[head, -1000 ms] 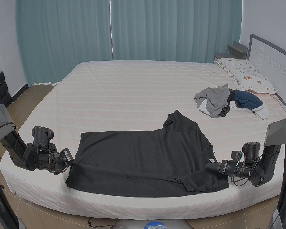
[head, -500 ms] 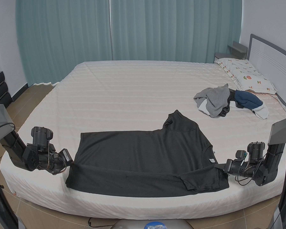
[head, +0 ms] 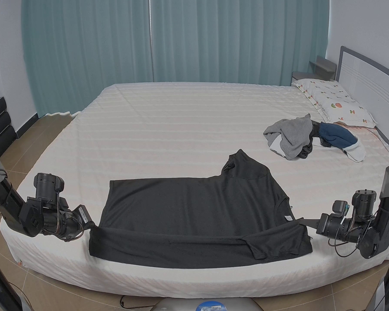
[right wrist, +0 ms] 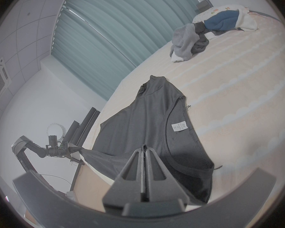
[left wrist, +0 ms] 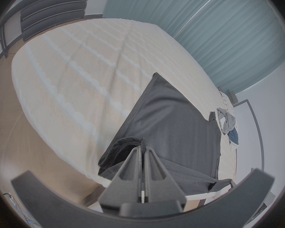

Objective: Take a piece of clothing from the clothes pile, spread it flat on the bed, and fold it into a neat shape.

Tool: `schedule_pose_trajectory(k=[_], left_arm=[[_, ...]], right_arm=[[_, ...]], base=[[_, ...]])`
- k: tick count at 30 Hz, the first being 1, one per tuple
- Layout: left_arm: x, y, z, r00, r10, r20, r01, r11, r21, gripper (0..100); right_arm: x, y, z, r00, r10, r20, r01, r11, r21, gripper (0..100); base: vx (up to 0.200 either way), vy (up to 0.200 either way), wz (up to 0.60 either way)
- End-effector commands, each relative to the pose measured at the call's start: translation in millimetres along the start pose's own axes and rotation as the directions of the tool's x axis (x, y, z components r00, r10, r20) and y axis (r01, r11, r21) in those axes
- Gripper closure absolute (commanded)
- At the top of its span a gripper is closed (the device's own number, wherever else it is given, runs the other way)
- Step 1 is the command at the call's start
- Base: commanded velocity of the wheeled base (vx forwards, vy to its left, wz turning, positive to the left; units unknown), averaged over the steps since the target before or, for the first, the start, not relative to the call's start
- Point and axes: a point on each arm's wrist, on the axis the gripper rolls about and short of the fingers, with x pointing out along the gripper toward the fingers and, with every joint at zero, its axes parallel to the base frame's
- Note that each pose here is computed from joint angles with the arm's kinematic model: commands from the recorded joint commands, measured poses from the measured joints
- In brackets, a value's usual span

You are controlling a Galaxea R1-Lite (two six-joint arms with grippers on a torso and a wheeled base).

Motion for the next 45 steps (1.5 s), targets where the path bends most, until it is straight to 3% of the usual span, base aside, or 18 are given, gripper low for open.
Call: schedule_pose_trajectory(k=[1,14,19,35,45], left_arm=[[-17.0,0.5,-6.7,1.000,-0.017,0.012,0.017,1.000,0.002,100],[-29.5,9.3,-22.2,1.000,-0.004,-0.012,0.004,1.000,-0.005,100],[-35.7,13.3,-19.5,1.000,0.001,0.008,-0.001,1.000,-0.010,100],[-37.7,26.0,-39.8,0.994,0.065,-0.092,-0.061,0.997,0.045,100],[-21.5,19.2,-22.2,0.995,0.063,-0.083,-0.060,0.997,0.039,100]], right_arm=[[-20.6,8.7,-3.6,1.000,0.000,0.029,0.001,1.000,-0.008,100],[-55.0,25.6,-7.3,0.997,0.025,0.073,-0.024,1.000,-0.014,100],[-60.4,29.5,-9.8,0.999,0.010,0.045,-0.010,1.000,0.005,100],[-68.8,28.2,-22.4,0.997,-0.052,-0.060,0.053,0.998,0.022,100],[-59.5,16.1,-23.0,0.992,-0.080,-0.095,0.083,0.996,0.029,100]], base=[[0.000,0.000,0.00],[0.000,0.000,0.00],[0.000,0.000,0.00],[0.000,0.000,0.00],[0.000,0.000,0.00]])
